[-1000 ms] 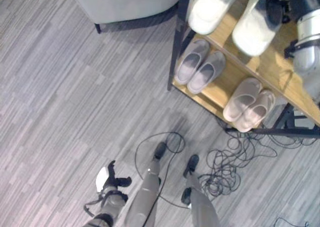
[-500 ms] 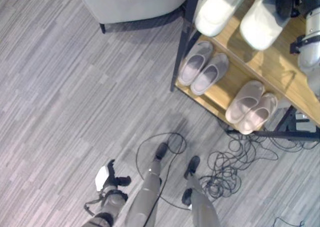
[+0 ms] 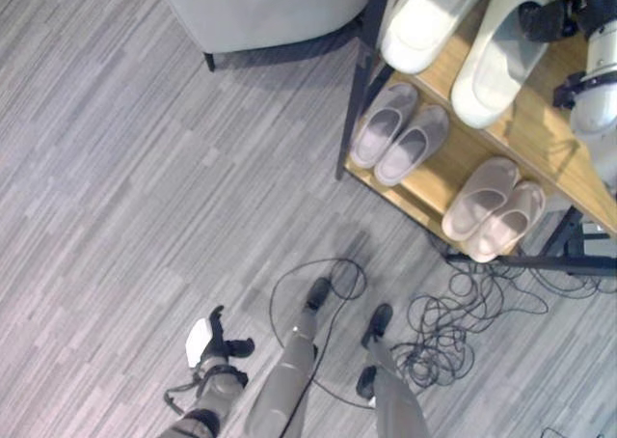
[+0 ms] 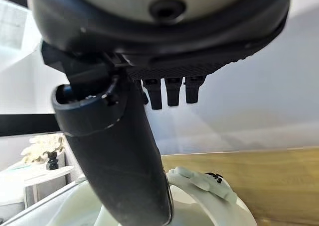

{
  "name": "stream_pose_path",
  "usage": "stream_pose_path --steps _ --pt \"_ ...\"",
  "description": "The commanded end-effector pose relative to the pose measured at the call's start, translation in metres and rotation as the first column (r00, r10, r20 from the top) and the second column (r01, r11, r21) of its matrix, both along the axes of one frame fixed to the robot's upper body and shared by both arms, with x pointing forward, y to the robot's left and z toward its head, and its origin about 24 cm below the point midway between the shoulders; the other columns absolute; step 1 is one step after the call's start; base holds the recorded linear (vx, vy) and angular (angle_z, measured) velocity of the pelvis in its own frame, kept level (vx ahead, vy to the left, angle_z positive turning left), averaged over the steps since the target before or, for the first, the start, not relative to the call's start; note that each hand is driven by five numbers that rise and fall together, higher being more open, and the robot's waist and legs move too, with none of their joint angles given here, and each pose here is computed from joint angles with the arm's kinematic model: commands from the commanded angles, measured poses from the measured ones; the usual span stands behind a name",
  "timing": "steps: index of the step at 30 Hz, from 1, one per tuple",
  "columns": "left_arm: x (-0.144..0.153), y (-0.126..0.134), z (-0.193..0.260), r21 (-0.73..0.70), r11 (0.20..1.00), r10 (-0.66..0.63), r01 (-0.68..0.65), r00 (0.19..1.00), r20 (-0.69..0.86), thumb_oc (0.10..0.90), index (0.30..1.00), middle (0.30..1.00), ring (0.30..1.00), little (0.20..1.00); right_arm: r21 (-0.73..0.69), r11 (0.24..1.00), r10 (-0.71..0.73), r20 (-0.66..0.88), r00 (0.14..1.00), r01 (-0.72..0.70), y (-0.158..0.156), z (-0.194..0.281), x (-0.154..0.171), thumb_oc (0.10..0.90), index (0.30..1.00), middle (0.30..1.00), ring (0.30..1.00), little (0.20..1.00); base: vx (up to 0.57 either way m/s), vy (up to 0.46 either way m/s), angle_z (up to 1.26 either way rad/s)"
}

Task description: Arrange the slippers neatly on the shoe rack.

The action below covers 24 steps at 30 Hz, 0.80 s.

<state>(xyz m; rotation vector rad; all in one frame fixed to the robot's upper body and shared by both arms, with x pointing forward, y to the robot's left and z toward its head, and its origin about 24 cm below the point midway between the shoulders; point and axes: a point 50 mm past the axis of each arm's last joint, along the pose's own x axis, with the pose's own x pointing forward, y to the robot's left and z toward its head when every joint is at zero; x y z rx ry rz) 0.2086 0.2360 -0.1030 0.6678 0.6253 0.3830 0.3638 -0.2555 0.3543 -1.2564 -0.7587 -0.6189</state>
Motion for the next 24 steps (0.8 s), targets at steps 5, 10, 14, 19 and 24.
stream_pose_path --steps 5,10,14,19,24 --pt "-0.013 0.017 -0.002 0.015 0.998 0.063 -0.063 0.998 -0.013 0.800 0.900 0.900 0.900 0.900 0.255 0.879 0.306 0.345 0.887 -0.402 0.013 0.047 -0.034 0.800 0.900 0.900 0.900 0.900 0.00 0.000 0.00" --pt "-0.019 0.020 -0.008 -0.021 0.998 0.064 -0.066 0.995 -0.074 0.800 0.900 0.900 0.900 0.900 0.390 0.734 0.390 0.429 0.815 -0.556 0.015 0.042 -0.031 0.800 0.900 0.900 0.900 0.900 0.00 0.005 -0.01" --pt "-0.023 0.021 -0.011 -0.039 0.997 0.055 -0.060 0.992 -0.110 0.800 0.900 0.900 0.900 0.900 0.411 0.716 0.380 0.449 0.809 -0.564 0.018 0.044 -0.029 0.800 0.900 0.900 0.900 0.900 -0.01 0.008 -0.05" --pt "-0.025 0.023 -0.013 -0.040 0.999 0.025 -0.031 0.989 -0.146 0.800 0.900 0.900 0.900 0.900 0.370 0.806 0.336 0.356 0.872 -0.462 0.018 0.050 -0.023 0.800 0.900 0.900 0.900 0.900 0.00 0.000 0.00" --pt "-0.029 0.022 -0.015 -0.049 0.998 0.029 -0.038 0.986 -0.163 0.800 0.900 0.900 0.900 0.900 0.377 0.785 0.339 0.403 0.850 -0.491 0.017 0.053 -0.027 0.800 0.900 0.900 0.900 0.900 0.00 0.000 0.00"
